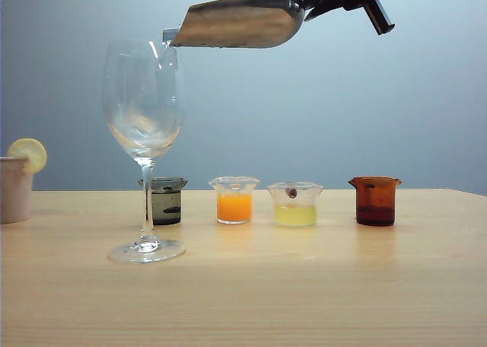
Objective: Pick up the ice scoop on the desk filled with ice cubes, pour the ice into the goblet, and finally put the scoop back on the table.
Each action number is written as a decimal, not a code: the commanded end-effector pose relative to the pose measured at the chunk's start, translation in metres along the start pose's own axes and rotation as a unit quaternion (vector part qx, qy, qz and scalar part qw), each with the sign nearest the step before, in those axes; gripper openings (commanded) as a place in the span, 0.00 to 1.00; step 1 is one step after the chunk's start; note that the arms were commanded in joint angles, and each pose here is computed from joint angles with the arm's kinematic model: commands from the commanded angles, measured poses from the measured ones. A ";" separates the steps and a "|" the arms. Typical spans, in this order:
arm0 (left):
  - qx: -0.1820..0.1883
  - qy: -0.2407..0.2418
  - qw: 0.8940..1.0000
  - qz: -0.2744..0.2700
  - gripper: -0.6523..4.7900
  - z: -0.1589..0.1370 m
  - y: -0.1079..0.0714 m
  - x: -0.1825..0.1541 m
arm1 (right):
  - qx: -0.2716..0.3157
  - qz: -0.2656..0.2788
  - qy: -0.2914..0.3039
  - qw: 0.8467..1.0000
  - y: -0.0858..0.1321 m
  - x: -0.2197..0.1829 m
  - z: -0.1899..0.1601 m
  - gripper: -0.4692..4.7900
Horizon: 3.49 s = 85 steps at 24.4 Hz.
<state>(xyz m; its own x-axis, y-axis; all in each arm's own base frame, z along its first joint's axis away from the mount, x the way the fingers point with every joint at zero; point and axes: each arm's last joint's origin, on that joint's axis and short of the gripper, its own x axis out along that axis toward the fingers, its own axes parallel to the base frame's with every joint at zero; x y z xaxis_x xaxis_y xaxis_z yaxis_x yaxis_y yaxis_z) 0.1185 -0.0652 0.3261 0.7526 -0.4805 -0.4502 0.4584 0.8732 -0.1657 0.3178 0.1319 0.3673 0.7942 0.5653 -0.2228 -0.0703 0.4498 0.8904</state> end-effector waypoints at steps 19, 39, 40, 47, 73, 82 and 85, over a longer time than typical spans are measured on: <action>0.001 -0.005 1.000 -0.003 0.11 0.002 -0.001 -0.002 | -0.009 0.025 -0.005 1.000 0.009 -0.003 0.001 0.08; 0.001 -0.006 1.000 -0.003 0.11 0.002 -0.001 -0.002 | -0.013 0.030 0.004 0.999 0.008 -0.005 0.004 0.08; 0.001 -0.006 1.000 -0.003 0.11 0.002 -0.001 -0.002 | -0.006 0.034 0.008 0.999 0.007 -0.006 0.006 0.08; 0.002 -0.019 1.000 -0.011 0.11 0.005 -0.001 -0.002 | 0.042 0.041 0.026 0.998 0.004 -0.008 0.012 0.08; 0.118 -0.089 0.984 -0.095 0.11 0.075 -0.070 -0.001 | 0.047 -0.060 -0.222 0.972 -0.120 -0.145 0.159 0.08; 0.121 -0.071 0.985 -0.101 0.11 0.072 -0.071 0.004 | 0.066 -0.101 -0.230 0.966 -0.206 -0.135 0.148 0.08; 0.121 -0.070 0.985 -0.101 0.11 0.072 -0.071 0.004 | 0.074 -0.117 -0.231 0.963 -0.230 -0.134 0.153 0.08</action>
<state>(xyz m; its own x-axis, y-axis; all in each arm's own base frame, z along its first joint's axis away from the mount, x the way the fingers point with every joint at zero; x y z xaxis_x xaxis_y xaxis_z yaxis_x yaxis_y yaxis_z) 0.1233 -0.1356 0.3970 0.6837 -0.6579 -0.3157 0.6894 0.7242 -0.0160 0.3189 -0.1476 0.2599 0.9655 0.0819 -0.2471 0.1946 0.4036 0.8940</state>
